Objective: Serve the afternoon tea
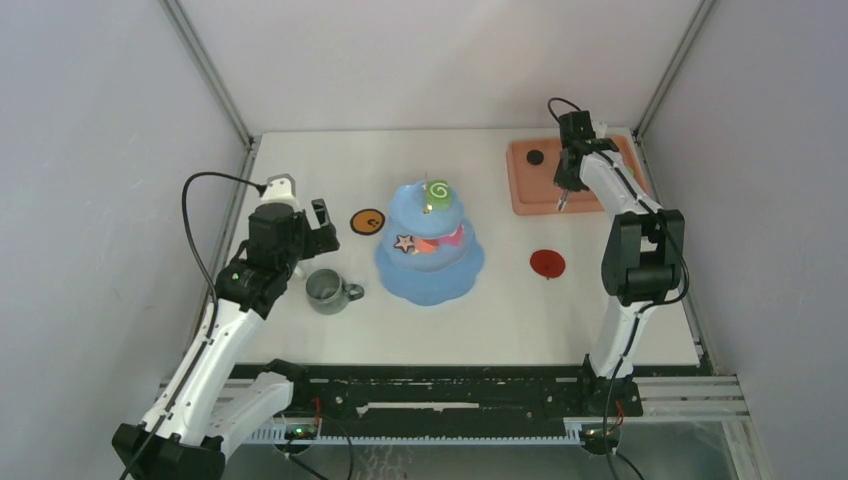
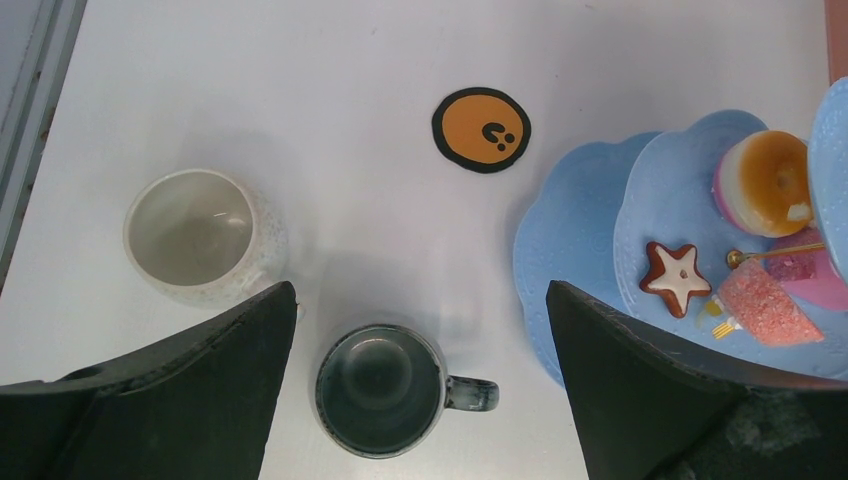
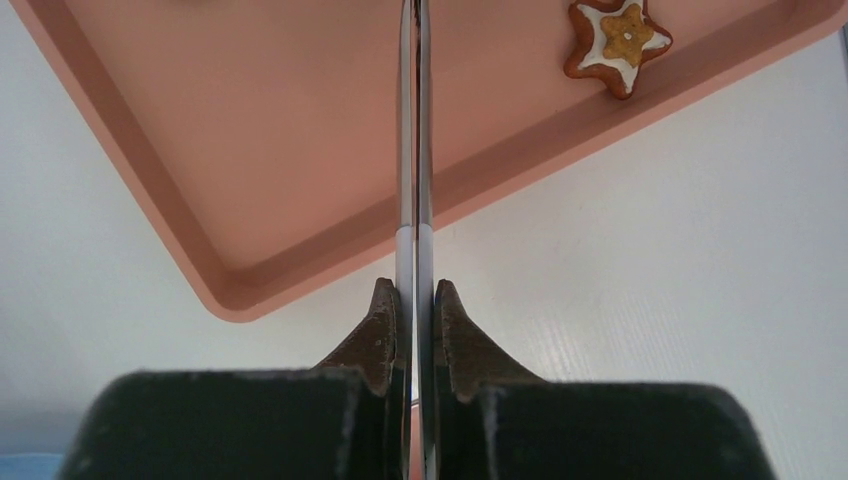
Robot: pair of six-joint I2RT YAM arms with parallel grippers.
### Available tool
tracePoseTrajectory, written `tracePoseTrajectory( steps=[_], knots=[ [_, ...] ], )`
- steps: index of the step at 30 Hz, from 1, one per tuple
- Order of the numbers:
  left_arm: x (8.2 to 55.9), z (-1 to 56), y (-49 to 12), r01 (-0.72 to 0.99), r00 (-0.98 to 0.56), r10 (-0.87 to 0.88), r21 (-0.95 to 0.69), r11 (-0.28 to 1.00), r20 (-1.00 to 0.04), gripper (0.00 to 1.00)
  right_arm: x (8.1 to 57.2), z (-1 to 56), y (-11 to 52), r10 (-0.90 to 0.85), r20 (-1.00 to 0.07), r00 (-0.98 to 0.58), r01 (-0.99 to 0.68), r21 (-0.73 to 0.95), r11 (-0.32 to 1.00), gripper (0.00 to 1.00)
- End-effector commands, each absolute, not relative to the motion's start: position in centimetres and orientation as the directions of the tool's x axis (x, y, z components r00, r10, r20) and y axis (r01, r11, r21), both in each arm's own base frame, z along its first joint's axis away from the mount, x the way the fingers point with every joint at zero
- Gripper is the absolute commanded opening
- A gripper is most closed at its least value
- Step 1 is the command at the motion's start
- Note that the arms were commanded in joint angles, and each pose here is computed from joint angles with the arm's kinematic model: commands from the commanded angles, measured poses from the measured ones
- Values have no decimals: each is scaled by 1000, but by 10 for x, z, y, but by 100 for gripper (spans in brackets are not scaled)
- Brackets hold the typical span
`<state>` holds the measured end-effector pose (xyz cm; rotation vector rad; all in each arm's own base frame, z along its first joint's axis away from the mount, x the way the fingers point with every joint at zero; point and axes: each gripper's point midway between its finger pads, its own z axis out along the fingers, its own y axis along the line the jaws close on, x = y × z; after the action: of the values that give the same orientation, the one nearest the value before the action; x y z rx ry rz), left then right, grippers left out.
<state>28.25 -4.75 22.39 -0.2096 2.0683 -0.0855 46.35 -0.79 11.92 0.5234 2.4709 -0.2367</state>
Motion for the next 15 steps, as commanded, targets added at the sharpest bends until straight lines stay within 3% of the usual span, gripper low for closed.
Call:
tracePoseTrajectory(
  steps=[1,15],
  knots=[
    [288,236,-49,-96,-436,-189,-164,982,-880,100,468,154,-8,304,-664,-683,398,10,917,0],
    [285,236,-50,-88,-428,-198,-177,980,-882,100,386,183,7,278,-654,-704,337,36,941,0]
  ],
)
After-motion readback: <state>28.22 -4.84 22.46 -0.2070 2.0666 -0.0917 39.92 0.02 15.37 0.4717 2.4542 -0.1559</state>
